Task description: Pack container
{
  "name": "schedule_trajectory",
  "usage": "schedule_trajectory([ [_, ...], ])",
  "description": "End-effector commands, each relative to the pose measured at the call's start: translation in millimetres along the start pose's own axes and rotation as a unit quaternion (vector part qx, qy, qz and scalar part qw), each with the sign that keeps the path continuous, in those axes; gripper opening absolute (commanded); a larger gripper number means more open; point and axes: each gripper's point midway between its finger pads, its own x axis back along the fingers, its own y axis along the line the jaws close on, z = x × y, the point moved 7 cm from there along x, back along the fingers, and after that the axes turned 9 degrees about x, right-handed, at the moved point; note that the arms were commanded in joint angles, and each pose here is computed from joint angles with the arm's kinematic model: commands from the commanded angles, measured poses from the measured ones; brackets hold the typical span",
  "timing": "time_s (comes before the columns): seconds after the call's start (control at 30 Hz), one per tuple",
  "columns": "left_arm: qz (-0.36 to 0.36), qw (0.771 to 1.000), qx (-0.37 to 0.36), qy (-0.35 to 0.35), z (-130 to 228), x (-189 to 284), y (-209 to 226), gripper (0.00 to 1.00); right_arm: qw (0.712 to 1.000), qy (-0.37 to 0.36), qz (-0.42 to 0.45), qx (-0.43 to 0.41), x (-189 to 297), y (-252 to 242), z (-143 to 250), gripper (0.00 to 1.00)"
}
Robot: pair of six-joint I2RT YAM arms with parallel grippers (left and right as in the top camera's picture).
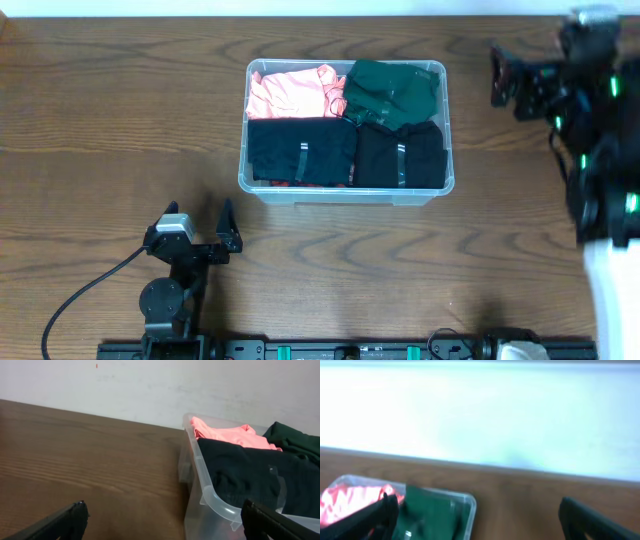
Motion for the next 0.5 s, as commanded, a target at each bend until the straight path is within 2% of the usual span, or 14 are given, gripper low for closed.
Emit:
schedule_trajectory([
  [0.0, -0.003, 1.000, -0.001, 0.024, 12, -1, 3, 0.98, 0.999, -0.033, -0.018, 0.006, 13, 16, 34, 0.99],
  [0.17, -0.003, 1.000, -0.001, 0.024, 12, -1, 3, 0.98, 0.993, -0.120, -0.003, 0.023, 49, 28, 75, 0.99],
  [0.47, -0.003, 1.000, -0.001, 0.024, 12, -1, 3, 0.98, 0.989, -0.143, 0.004, 0.027, 85, 44, 153, 0.99],
])
